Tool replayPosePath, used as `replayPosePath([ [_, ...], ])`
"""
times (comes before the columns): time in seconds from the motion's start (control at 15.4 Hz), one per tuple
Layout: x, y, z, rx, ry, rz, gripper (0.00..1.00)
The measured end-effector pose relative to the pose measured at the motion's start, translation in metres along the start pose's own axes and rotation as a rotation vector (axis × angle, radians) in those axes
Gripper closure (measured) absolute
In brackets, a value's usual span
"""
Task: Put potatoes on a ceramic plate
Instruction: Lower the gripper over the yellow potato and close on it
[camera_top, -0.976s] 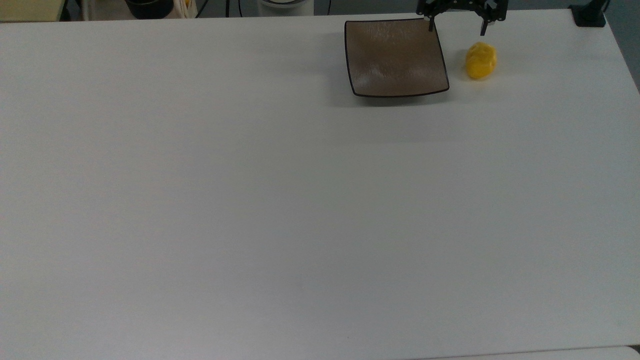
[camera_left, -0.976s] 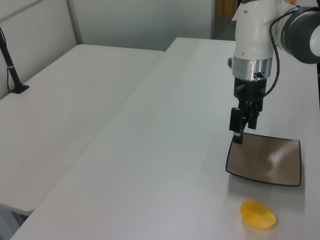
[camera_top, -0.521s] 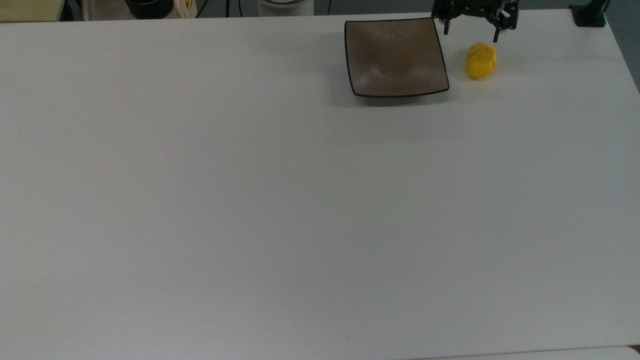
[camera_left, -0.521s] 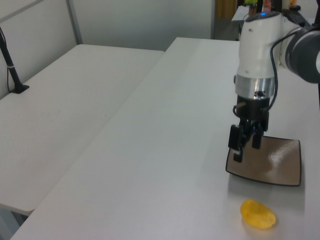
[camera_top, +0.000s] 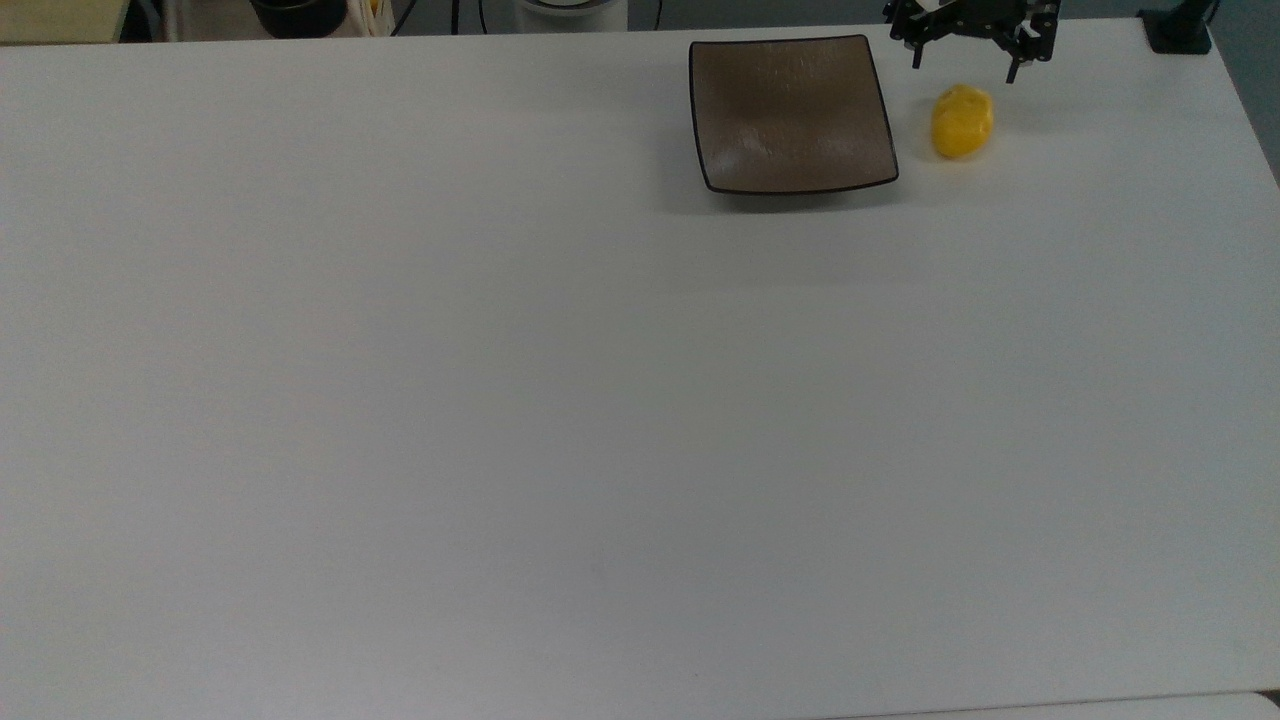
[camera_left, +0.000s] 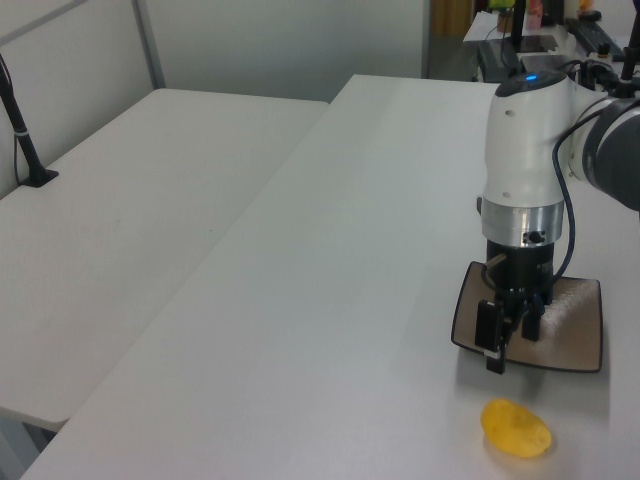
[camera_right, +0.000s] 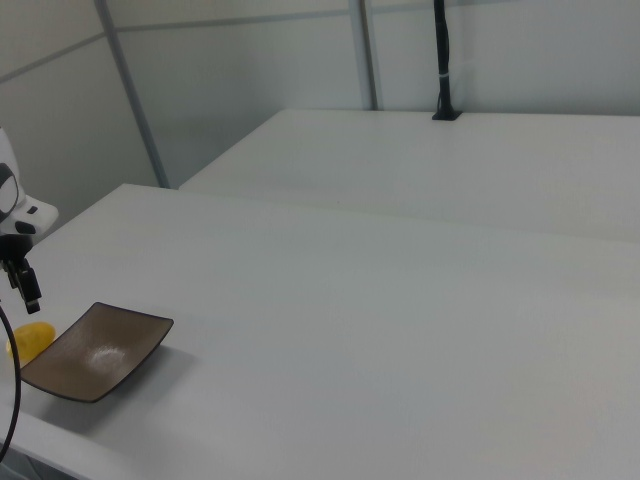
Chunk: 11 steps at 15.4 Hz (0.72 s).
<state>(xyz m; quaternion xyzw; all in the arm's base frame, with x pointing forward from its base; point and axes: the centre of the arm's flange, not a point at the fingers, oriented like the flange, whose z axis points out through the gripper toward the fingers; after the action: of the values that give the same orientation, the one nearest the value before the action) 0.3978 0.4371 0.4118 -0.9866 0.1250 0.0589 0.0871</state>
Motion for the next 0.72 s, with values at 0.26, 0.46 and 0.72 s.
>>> replayPosePath([
  [0.26, -0.002, -0.009, 0.025, 0.022, -0.005, 0.026, 0.0],
  [0.46, -0.008, -0.015, 0.049, 0.014, -0.02, 0.007, 0.0],
  [0.72, -0.012, -0.021, 0.075, 0.003, -0.012, 0.001, 0.0],
])
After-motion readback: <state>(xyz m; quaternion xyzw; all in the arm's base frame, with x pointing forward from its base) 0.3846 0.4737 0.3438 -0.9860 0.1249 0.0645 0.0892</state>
